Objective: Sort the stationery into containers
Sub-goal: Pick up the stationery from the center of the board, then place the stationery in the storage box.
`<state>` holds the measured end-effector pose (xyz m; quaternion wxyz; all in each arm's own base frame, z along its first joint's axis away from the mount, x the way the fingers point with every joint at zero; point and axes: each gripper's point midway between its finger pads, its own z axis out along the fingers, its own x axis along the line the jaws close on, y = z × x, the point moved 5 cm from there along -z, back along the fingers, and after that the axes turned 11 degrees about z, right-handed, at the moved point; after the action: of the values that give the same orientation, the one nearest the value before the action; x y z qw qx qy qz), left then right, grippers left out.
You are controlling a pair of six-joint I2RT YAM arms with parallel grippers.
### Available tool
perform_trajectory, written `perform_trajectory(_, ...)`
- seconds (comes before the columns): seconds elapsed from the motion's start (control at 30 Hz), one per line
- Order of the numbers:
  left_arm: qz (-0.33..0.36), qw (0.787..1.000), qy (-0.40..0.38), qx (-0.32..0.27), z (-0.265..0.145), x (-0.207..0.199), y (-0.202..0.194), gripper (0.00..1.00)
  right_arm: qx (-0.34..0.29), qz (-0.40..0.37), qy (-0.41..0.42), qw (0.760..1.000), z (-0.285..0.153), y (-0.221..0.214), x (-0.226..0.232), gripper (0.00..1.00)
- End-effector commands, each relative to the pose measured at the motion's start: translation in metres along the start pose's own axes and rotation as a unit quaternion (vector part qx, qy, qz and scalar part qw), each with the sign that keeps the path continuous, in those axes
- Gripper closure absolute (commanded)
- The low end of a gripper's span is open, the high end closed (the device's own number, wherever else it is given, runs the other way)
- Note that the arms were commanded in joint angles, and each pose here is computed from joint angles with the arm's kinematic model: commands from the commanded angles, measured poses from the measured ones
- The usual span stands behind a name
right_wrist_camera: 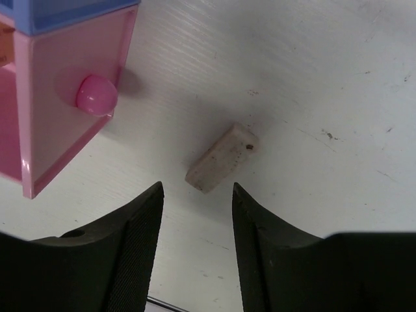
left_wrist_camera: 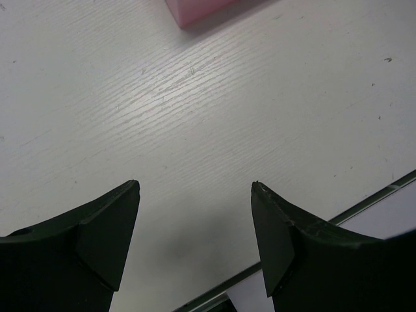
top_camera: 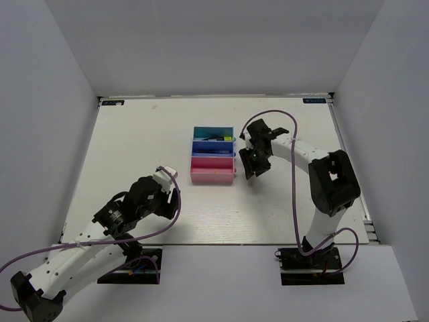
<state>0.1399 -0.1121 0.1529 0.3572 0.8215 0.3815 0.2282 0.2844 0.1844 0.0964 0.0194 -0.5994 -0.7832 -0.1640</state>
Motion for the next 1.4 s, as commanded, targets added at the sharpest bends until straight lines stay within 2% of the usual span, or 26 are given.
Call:
perform_trajectory(0.0,0.003,1.000,-0.006,-0.001,0.000,-0.001,0.000,0.21,0.007,0.054,-0.008,0.998,0.004,0.000,0.002,0.50)
perform_trajectory(0.07,0.003,1.000,-0.006,0.007,-0.001,-0.001,-0.004,0.21,0.013,0.062,-0.038,0.997,0.014,-0.003,-0.004,0.50)
perform_trajectory(0.4,0.004,1.000,-0.007,0.003,0.000,-0.001,-0.002,0.21,0.016,0.082,-0.057,0.995,0.036,-0.002,-0.013,0.50)
perform_trajectory(0.53,0.004,1.000,-0.006,0.001,0.000,-0.001,-0.002,0.21,0.025,0.087,-0.060,0.994,0.045,-0.005,-0.015,0.69)
perform_trajectory(0.57,0.004,1.000,-0.007,0.001,0.000,-0.001,-0.002,0.21,0.030,0.087,-0.062,0.994,0.046,-0.007,-0.016,0.78)
perform_trajectory(0.67,0.004,1.000,-0.006,0.002,0.000,-0.001,-0.003,0.21,0.031,0.091,-0.063,0.993,0.044,-0.010,-0.018,0.96)
perform_trajectory(0.7,0.004,1.000,-0.006,0.001,-0.001,0.000,-0.002,0.21,0.020,0.084,-0.076,0.993,0.039,-0.008,-0.021,1.00)
perform_trajectory(0.77,0.003,1.000,-0.006,0.000,-0.001,-0.001,-0.002,0.21,-0.013,0.072,-0.073,0.995,0.021,0.000,-0.021,1.00)
perform_trajectory(0.8,0.005,1.000,-0.006,-0.004,-0.002,0.000,-0.001,0.21,-0.023,0.050,-0.065,0.996,0.015,0.003,-0.019,1.00)
perform_trajectory(0.83,0.004,1.000,-0.006,-0.003,-0.001,0.000,-0.001,0.21,-0.062,0.038,-0.045,0.996,0.001,0.011,-0.013,1.00)
perform_trajectory(0.9,0.004,1.000,-0.009,-0.004,-0.001,-0.001,-0.001,0.21,-0.107,-0.025,0.035,0.993,-0.026,0.021,0.008,1.00)
perform_trajectory(0.97,0.006,1.000,-0.010,-0.002,-0.001,-0.001,-0.001,0.21,-0.145,-0.090,0.103,0.980,-0.054,0.023,0.030,1.00)
perform_trajectory(1.03,0.005,1.000,-0.009,-0.003,-0.001,-0.001,-0.001,0.21,-0.169,-0.124,0.133,0.969,-0.070,0.029,0.037,1.00)
perform_trajectory(1.17,0.005,1.000,-0.008,-0.005,-0.001,-0.001,-0.001,0.21,-0.156,-0.154,0.225,0.949,-0.080,0.029,0.066,1.00)
perform_trajectory(1.23,0.004,1.000,-0.008,-0.005,-0.001,-0.001,-0.001,0.21,-0.153,-0.157,0.245,0.944,-0.083,0.036,0.079,1.00)
perform_trajectory(1.27,0.004,1.000,-0.009,-0.005,-0.001,-0.001,-0.001,0.21,-0.131,-0.159,0.260,0.943,-0.071,0.034,0.087,1.00)
perform_trajectory(1.37,0.006,1.000,-0.009,-0.002,-0.001,-0.001,-0.002,0.21,-0.131,-0.172,0.266,0.940,-0.070,0.045,0.104,1.00)
